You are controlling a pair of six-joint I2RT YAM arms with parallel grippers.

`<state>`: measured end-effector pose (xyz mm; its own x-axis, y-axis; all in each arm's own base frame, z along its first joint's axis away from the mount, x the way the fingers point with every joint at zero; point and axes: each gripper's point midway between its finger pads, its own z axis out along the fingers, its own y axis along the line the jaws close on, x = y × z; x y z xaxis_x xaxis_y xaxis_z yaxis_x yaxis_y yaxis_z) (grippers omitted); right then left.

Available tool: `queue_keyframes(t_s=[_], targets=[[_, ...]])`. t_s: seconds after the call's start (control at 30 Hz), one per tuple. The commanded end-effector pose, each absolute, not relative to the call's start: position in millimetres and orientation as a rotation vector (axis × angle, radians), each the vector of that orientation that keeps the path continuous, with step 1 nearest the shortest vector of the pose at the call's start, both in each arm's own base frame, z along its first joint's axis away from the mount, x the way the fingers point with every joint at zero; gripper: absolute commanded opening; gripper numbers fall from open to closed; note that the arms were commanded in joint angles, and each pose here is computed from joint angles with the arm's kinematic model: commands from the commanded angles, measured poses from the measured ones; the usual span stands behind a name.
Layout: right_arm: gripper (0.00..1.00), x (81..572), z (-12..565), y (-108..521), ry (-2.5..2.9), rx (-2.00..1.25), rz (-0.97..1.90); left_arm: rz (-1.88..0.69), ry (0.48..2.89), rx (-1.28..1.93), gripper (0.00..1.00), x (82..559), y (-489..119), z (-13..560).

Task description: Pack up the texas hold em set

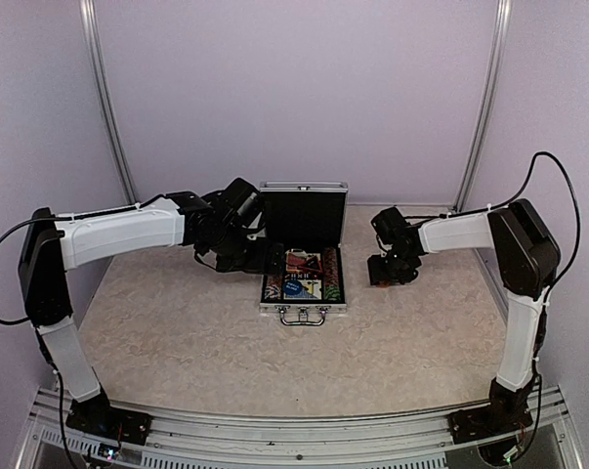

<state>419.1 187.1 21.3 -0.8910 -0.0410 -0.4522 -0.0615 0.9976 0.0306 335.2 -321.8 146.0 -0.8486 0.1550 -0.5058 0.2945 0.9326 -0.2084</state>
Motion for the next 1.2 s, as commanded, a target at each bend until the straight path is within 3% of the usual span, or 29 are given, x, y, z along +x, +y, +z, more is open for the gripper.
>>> queue_keyframes(t_s=[0.0, 0.4, 0.57, 1.17], targets=[[0.61, 403.3, -12.3, 186.6, 2.767, -0.095, 0.073, -0.400, 2.556, 0.326, 0.99, 336.6, -319.1, 157.5], [0.54, 399.3, -9.2, 185.2, 2.771, -0.087, 0.072, -0.400, 2.557, 0.320, 0.99, 337.5, -316.7, 157.6], [0.63, 395.2, -9.1, 183.7, 2.774, -0.097, 0.045, -0.401, 2.554, 0.320, 0.99, 337.3, -316.4, 158.6], [0.63, 384.3, -5.0, 180.5, 2.774, -0.083, 0.024, -0.408, 2.550, 0.317, 0.99, 336.0, -315.5, 160.1]])
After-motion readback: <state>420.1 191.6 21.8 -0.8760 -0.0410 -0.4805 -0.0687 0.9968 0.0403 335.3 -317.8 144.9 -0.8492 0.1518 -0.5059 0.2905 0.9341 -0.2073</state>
